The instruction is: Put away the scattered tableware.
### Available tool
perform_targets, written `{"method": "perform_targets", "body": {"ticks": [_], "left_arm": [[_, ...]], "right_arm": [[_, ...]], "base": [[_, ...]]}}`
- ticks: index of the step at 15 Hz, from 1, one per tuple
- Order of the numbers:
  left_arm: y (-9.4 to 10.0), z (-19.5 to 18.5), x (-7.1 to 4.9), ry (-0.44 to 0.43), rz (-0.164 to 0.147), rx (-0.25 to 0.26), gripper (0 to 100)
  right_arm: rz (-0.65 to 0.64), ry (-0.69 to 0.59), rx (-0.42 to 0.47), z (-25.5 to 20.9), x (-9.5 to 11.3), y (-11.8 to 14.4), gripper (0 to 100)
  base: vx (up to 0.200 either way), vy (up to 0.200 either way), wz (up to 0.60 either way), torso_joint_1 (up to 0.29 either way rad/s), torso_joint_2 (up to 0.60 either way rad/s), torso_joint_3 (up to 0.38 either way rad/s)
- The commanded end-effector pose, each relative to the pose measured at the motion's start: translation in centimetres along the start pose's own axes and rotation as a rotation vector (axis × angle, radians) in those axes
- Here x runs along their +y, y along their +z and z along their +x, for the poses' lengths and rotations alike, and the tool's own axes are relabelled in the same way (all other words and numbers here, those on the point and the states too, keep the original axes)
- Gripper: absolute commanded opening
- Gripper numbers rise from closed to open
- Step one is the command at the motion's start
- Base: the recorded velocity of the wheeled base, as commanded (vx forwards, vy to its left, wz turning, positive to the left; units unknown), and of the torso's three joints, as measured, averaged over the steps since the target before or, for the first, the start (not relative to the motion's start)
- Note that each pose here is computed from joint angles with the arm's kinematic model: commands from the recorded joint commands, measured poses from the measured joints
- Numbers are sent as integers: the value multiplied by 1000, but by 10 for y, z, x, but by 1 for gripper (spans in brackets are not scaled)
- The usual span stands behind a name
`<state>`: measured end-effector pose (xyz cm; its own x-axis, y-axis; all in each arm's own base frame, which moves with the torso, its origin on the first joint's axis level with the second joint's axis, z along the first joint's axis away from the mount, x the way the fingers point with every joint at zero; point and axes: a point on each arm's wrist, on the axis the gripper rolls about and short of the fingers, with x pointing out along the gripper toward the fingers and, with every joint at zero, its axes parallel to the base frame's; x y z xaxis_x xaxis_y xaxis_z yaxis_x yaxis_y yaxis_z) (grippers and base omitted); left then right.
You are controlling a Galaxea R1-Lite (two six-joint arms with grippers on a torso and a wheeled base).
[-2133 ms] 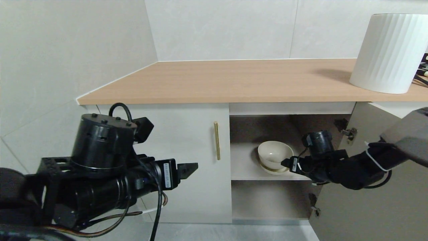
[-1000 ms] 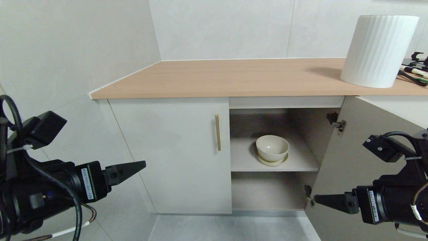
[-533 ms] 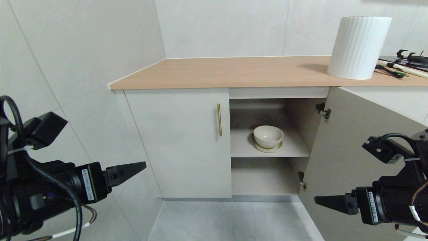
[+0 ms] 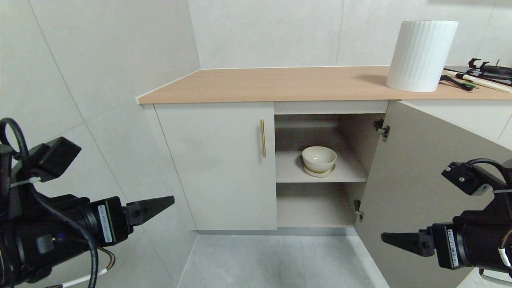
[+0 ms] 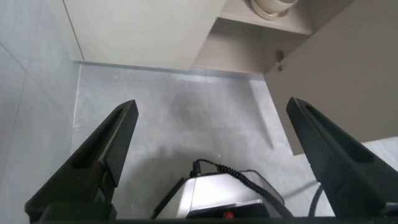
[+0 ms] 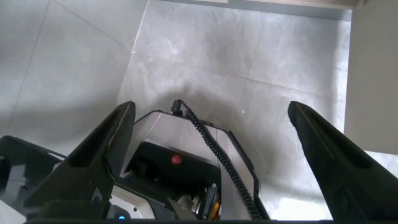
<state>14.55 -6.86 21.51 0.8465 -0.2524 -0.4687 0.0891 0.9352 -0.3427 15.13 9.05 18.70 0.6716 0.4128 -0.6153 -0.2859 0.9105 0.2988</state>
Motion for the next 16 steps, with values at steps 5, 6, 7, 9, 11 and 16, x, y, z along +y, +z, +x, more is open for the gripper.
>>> {"method": "perform_targets", "body": {"ticks": [5, 6, 7, 9, 11, 16], "left_arm": [[-1, 3, 0, 4, 2, 8, 100], [-1, 3, 0, 4, 2, 8, 100], [-1, 2, 0, 4, 2, 7, 100], [0, 2, 0, 3, 2, 5, 100], [0, 1, 0, 2, 2, 4, 100], [0, 1, 0, 1, 1, 3, 100]], "right_arm": [[-7, 0, 25, 1, -1, -9, 100], [-7, 1, 22, 0, -1, -9, 100], [-7, 0, 21, -2, -2, -9, 100], [-9, -13, 36, -2, -3, -12, 100], [-11, -52, 59, -1, -4, -14, 100], [-29, -188, 91, -1, -21, -14, 100]], "base": [[0, -40, 0, 0, 0, 0], [0, -200, 0, 2, 7, -2], [0, -200, 0, -2, -2, 7], [0, -200, 0, 12, 2, 2], [0, -200, 0, -2, -2, 5], [0, -200, 0, 3, 3, 5]]}}
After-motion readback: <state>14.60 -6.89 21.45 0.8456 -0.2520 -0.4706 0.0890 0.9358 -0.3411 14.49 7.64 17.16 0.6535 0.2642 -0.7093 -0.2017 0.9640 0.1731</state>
